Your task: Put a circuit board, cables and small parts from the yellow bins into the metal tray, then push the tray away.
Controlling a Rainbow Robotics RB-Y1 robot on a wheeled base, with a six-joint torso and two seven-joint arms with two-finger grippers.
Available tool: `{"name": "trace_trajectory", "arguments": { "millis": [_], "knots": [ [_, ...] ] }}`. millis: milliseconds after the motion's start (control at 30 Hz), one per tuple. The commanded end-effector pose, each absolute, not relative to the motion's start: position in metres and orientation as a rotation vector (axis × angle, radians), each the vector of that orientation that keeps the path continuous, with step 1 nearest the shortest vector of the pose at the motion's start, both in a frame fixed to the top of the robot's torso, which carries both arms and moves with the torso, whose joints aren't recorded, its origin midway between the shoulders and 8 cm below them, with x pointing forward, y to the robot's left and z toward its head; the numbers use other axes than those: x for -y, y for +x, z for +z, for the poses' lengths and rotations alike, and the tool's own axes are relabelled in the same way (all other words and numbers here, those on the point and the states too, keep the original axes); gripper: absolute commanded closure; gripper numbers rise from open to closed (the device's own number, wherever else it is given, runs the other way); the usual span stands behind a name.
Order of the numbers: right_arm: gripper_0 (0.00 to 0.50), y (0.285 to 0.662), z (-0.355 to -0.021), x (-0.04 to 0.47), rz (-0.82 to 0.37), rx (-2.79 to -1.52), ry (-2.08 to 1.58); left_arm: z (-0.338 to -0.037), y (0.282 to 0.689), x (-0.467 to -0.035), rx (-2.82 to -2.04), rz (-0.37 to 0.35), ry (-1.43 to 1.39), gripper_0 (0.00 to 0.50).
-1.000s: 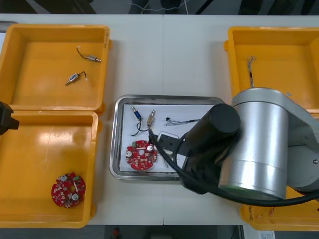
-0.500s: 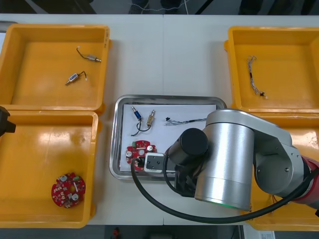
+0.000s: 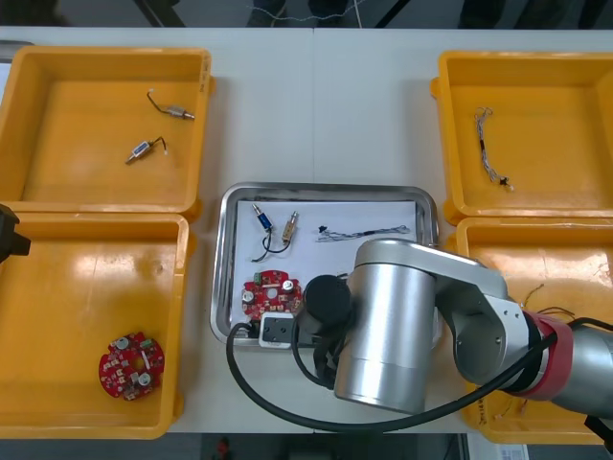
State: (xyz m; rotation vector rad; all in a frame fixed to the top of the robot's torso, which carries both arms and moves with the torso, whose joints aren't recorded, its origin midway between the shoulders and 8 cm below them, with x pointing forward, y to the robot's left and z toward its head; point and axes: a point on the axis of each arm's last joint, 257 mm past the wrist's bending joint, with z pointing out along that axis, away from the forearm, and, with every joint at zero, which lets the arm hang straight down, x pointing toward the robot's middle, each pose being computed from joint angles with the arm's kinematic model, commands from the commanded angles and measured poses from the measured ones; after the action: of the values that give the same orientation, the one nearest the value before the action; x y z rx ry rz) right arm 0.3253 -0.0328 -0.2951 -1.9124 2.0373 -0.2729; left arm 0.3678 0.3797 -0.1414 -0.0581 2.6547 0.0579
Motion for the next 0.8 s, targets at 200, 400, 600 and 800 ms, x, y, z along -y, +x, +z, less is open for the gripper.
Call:
{"name": "trace_trajectory", "arguments": {
  "millis": [200, 400, 600, 800],
  "knots": [
    [0.0, 0.327, -0.303, 0.013, -0.307, -1.923, -1.976, -0.128, 0.363, -0.394, -2.634, 0.149, 0.025, 0.0],
    [0.0, 0.331, -0.312, 0.01, -0.322, -1.906, -1.97, -0.128, 0.363, -0.394, -2.634, 0.149, 0.025, 0.0],
    [0.0, 0.338, -0.316, 0.007, -0.342, -1.909, -1.957, -0.128, 0.363, -0.394, -2.634, 0.149, 0.025, 0.0],
    [0.129, 0.338, -0.316, 0.007, -0.343, -1.917, -1.95, -0.128, 0.363, -0.394, -2.634, 0.149, 0.025, 0.0]
  ]
}}
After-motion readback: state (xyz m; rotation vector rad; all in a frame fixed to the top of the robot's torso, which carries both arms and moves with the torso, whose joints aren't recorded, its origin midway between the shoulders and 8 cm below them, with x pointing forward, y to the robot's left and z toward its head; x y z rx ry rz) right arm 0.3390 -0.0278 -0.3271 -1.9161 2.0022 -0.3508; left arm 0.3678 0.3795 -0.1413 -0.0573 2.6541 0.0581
